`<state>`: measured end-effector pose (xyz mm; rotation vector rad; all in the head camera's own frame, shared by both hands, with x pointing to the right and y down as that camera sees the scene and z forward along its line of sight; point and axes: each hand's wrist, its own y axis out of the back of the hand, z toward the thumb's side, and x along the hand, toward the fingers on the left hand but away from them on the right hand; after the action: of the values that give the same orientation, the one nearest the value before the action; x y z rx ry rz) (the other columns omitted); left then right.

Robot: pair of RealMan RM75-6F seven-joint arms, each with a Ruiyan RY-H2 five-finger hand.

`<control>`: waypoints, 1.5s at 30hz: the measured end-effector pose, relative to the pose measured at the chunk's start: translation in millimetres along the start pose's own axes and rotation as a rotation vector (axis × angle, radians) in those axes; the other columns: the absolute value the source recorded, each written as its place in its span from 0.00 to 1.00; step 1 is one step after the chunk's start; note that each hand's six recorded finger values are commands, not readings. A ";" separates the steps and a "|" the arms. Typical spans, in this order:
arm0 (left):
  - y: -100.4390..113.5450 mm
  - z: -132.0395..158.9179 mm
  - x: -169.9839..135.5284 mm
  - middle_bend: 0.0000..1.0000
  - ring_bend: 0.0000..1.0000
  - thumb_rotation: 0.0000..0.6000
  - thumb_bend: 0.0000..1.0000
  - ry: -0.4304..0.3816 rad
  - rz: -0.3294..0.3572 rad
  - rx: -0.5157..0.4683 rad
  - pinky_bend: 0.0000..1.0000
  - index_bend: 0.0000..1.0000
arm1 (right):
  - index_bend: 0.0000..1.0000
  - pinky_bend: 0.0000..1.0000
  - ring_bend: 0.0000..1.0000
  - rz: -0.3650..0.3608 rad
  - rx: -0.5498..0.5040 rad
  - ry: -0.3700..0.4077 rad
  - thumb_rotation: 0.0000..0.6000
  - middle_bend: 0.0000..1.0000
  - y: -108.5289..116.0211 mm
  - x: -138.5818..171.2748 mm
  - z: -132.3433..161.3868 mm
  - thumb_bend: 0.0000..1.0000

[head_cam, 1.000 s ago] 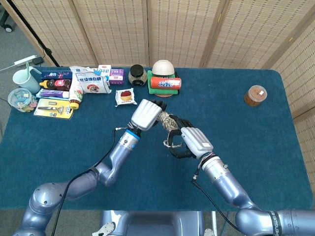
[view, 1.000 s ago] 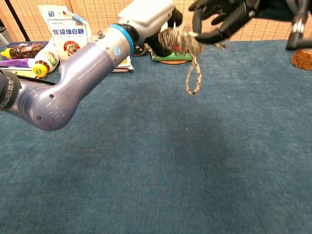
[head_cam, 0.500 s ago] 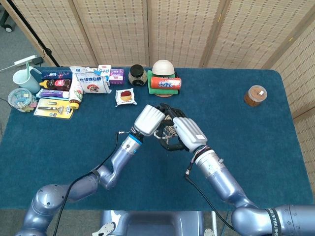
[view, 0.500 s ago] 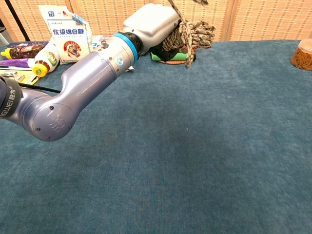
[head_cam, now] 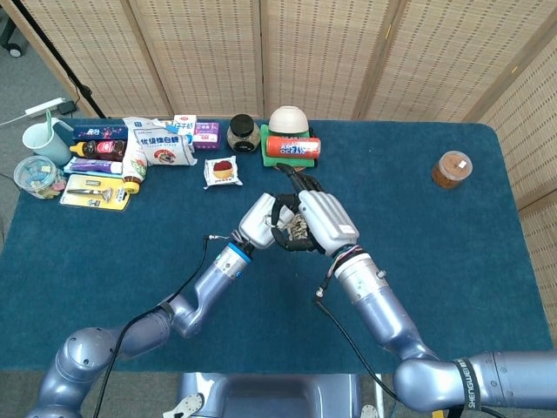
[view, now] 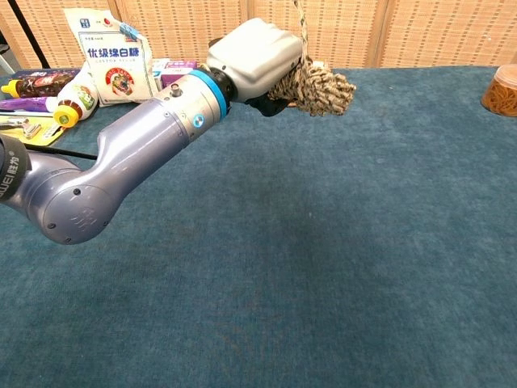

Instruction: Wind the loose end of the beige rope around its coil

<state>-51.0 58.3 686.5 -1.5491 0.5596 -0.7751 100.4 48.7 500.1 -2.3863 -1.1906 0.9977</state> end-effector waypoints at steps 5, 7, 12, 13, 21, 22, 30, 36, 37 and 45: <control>-4.8 1.1 -5.5 0.56 0.63 1.00 0.56 -0.027 -0.007 0.029 0.77 0.82 | 0.78 0.00 0.00 -0.057 -0.028 -0.029 1.00 0.00 14.0 -18.7 0.6 0.51; -5.7 2.1 -8.1 0.56 0.63 1.00 0.56 -0.040 -0.004 0.039 0.77 0.82 | 0.78 0.00 0.00 -0.084 -0.035 -0.049 1.00 0.00 20.6 -27.9 -1.9 0.51; -6.6 2.8 -15.5 0.56 0.63 1.00 0.56 -0.076 0.007 0.053 0.77 0.82 | 0.78 0.00 0.00 -0.155 -0.041 -0.105 1.00 0.00 38.4 -52.3 -14.4 0.51; -6.3 1.5 -17.5 0.56 0.63 1.00 0.56 -0.082 0.010 0.048 0.77 0.82 | 0.78 0.00 0.00 -0.168 -0.041 -0.119 1.00 0.00 41.7 -56.8 -18.6 0.51; 2.1 -13.9 -30.8 0.56 0.63 1.00 0.55 -0.140 0.040 -0.046 0.77 0.82 | 0.77 0.00 0.00 -0.230 -0.043 -0.282 1.00 0.00 65.2 -94.1 -96.3 0.51; 4.5 -17.0 -33.3 0.56 0.63 1.00 0.55 -0.149 0.047 -0.056 0.77 0.82 | 0.77 0.00 0.00 -0.224 -0.046 -0.295 1.00 0.00 64.8 -96.7 -105.7 0.51; 13.8 -25.3 -44.2 0.56 0.63 1.00 0.55 -0.150 0.066 -0.104 0.77 0.82 | 0.77 0.00 0.00 -0.174 -0.087 -0.385 1.00 0.00 52.8 -101.9 -174.1 0.51; 22.6 -34.3 -40.3 0.57 0.63 1.00 0.55 -0.092 0.083 -0.116 0.77 0.82 | 0.77 0.00 0.00 -0.128 -0.035 -0.435 1.00 0.00 37.4 -87.0 -208.0 0.51; 23.8 -35.4 -38.9 0.57 0.63 1.00 0.55 -0.077 0.082 -0.116 0.77 0.83 | 0.77 0.00 0.00 -0.112 -0.030 -0.443 1.00 0.00 32.4 -82.6 -212.9 0.51; 35.5 -32.4 -31.4 0.57 0.63 1.00 0.55 -0.002 0.071 -0.100 0.77 0.83 | 0.78 0.00 0.00 0.008 0.022 -0.430 1.00 0.00 -1.3 -53.0 -220.8 0.51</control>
<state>-92.9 55.5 647.3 -1.6128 0.6570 -0.7005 231.1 17.4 683.1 -2.2243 -1.2952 1.5729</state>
